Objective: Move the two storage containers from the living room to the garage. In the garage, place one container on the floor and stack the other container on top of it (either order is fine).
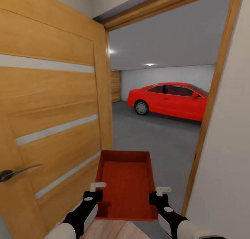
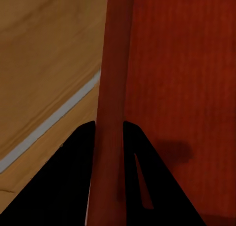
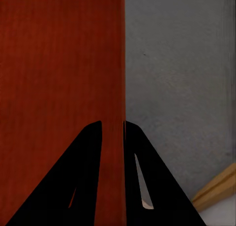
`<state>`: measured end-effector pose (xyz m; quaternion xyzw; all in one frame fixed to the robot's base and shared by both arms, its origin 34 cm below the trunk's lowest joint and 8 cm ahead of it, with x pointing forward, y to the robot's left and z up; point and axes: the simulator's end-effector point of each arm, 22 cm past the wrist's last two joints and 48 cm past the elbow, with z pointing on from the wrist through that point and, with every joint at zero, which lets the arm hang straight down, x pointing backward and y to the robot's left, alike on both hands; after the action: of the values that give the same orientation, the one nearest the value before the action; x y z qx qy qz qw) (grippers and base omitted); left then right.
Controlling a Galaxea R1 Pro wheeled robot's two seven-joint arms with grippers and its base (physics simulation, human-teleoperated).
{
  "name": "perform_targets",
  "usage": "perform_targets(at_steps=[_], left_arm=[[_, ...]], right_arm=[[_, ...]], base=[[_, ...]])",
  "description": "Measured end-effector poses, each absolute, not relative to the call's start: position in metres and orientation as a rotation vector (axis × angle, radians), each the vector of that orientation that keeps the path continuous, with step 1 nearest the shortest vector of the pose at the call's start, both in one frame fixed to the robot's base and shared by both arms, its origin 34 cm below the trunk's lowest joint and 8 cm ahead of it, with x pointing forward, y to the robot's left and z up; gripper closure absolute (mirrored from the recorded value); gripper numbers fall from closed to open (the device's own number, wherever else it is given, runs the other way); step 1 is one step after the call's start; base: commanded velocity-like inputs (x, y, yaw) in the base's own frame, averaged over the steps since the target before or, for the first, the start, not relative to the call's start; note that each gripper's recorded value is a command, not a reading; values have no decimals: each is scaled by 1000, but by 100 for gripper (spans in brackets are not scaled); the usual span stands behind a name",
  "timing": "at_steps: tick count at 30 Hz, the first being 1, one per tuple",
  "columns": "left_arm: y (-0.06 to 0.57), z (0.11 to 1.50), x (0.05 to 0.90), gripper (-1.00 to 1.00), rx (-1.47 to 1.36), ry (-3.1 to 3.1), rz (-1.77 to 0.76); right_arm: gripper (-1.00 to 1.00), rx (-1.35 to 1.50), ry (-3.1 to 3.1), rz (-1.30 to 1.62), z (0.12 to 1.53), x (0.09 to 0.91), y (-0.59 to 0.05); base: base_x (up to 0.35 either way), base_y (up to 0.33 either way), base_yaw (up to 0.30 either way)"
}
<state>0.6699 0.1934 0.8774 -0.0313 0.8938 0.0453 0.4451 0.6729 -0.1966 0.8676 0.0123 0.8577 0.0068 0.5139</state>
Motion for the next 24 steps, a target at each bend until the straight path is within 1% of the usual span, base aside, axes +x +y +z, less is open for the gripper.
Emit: perform_targets(at_steps=[24], left_arm=[[193,877,670,100,-79,2216,112]], right_arm=[[100,29,2063,16,867,673,-197]], base=[[274,227,-283]])
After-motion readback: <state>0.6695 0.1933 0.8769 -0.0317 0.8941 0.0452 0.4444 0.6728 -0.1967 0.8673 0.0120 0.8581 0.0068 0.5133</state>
